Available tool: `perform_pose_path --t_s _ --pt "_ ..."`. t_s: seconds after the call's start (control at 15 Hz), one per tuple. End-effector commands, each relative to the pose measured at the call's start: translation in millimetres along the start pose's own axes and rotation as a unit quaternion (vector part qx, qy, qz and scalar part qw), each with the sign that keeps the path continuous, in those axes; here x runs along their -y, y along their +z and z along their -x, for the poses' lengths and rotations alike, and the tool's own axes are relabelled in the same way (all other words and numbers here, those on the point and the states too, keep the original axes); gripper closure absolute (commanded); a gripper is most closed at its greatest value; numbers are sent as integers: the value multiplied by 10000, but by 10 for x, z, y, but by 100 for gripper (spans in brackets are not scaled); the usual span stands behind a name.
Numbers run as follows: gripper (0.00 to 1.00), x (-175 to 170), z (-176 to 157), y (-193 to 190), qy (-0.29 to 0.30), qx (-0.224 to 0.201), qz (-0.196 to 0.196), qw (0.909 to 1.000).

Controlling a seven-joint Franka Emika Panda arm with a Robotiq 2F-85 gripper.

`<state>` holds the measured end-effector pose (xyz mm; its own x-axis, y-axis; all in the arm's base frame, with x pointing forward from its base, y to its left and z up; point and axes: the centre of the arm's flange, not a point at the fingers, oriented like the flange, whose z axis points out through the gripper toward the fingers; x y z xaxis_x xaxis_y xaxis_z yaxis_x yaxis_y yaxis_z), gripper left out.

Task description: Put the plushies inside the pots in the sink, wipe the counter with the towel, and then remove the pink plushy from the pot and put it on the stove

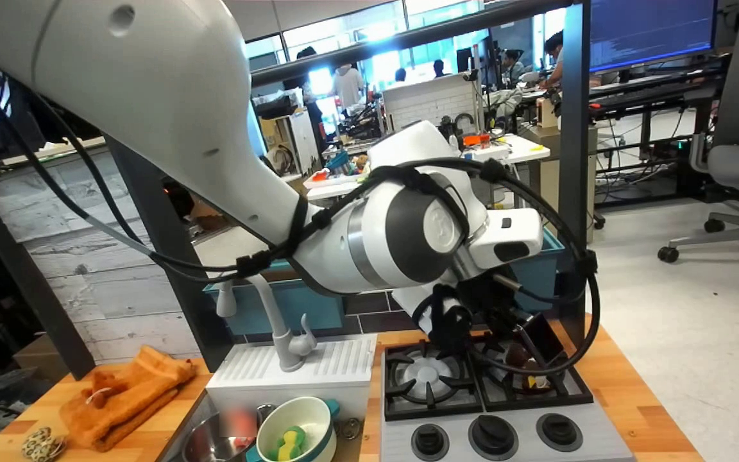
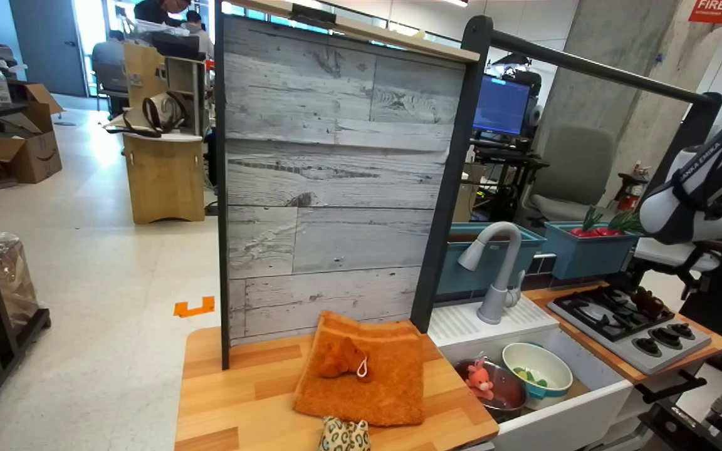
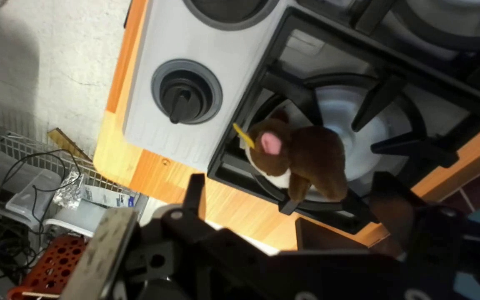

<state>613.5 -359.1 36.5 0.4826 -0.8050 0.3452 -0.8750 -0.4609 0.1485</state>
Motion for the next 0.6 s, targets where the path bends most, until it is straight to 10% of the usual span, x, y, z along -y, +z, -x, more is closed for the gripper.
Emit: perform_pose_path --t_s 0.0,0.53 --pt "26 265 -196 362 349 49 -342 9988" --pt "88 328 -387 373 580 -33 -684 9960"
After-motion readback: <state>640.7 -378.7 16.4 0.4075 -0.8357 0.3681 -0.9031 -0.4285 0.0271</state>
